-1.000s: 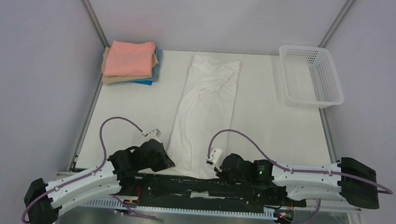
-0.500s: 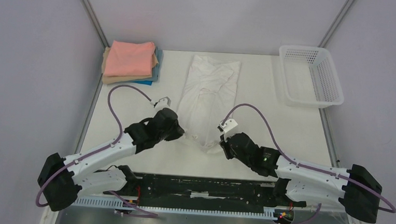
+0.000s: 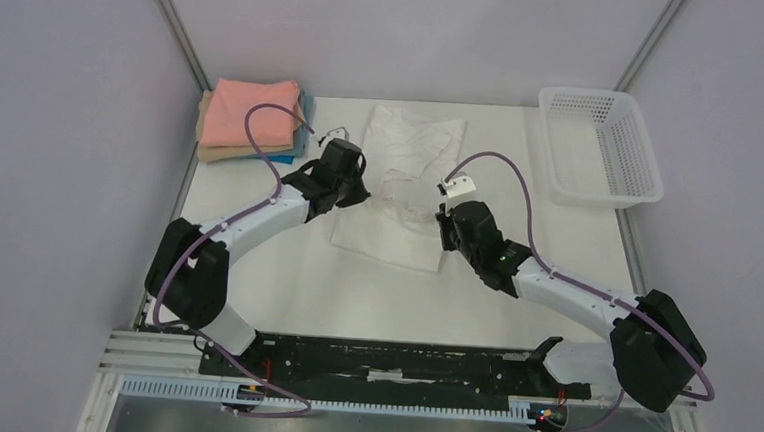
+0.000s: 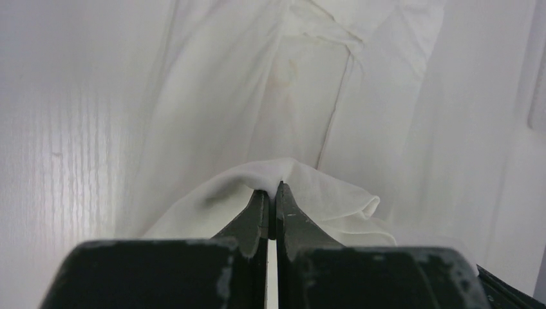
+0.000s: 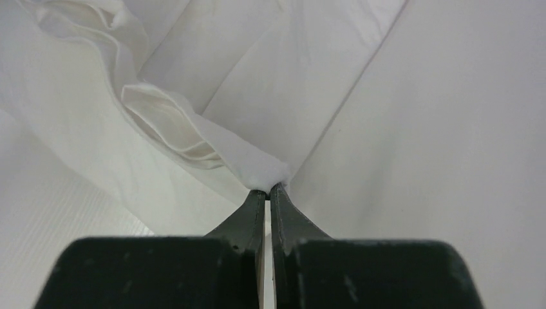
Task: Fold and stack the t-shirts
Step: Fold the folded rectangular tshirt in 1/3 of the way, then grab one side of the 2/3 rectangular tshirt with both arms
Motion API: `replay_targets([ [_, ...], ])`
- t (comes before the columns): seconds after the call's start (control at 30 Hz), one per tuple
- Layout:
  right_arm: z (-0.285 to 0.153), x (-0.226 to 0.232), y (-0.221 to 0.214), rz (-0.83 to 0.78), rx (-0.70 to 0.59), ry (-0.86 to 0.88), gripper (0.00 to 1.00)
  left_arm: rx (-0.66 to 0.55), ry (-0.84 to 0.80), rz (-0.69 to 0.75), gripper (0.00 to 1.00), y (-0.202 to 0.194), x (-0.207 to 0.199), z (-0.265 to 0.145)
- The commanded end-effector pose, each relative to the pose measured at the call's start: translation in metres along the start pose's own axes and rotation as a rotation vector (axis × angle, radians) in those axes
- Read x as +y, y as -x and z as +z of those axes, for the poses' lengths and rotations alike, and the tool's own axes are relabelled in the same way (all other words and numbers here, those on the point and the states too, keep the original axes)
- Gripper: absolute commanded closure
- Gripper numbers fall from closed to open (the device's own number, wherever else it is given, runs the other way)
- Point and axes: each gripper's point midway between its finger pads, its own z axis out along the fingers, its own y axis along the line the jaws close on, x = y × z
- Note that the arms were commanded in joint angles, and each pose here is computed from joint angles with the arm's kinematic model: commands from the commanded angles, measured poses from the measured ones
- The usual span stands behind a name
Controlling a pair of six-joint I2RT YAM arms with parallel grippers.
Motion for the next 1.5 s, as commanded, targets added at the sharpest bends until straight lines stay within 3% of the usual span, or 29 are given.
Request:
replay_targets([
  [0.0, 0.020, -0.011, 0.043, 0.013, -0.094, 0.010, 1.00, -0.060, -0.052, 0.067, 0.98, 0.040, -0.021, 0.019],
  [0.47, 0.085, -0.049, 0.040, 0.051, -0.043, -0.004, 1.00, 0.024, -0.022, 0.070, 0.97, 0.060, -0.011, 0.096],
  [0.6, 0.102, -0.056, 0.035, 0.067, -0.017, -0.007, 0.91, 0.042, -0.030, 0.077, 0.82, 0.061, -0.009, 0.111],
  [0.67, 0.109, -0.064, 0.034, 0.084, -0.003, -0.033, 0.76, 0.051, -0.033, 0.083, 0.63, 0.063, -0.009, 0.117],
  [0.7, 0.112, -0.069, 0.035, 0.089, -0.001, -0.050, 0.59, 0.057, -0.037, 0.084, 0.47, 0.065, -0.010, 0.118],
  [0.73, 0.114, -0.074, 0.037, 0.096, 0.001, -0.072, 0.49, 0.054, -0.037, 0.088, 0.33, 0.068, -0.010, 0.118],
  [0.77, 0.115, -0.078, 0.041, 0.099, 0.002, -0.090, 0.43, 0.050, -0.039, 0.093, 0.26, 0.072, -0.012, 0.116],
  [0.93, 0.093, -0.079, 0.044, 0.110, -0.016, -0.084, 0.02, 0.018, -0.051, 0.095, 0.21, 0.080, -0.013, 0.082],
  [1.23, 0.017, -0.035, -0.006, 0.332, -0.120, 0.159, 0.02, 0.039, 0.042, 0.009, 0.18, 0.001, 0.063, 0.016],
  [1.47, -0.004, -0.016, -0.033, 0.426, -0.081, 0.263, 0.02, 0.065, 0.085, -0.059, 0.18, -0.034, 0.098, 0.016],
])
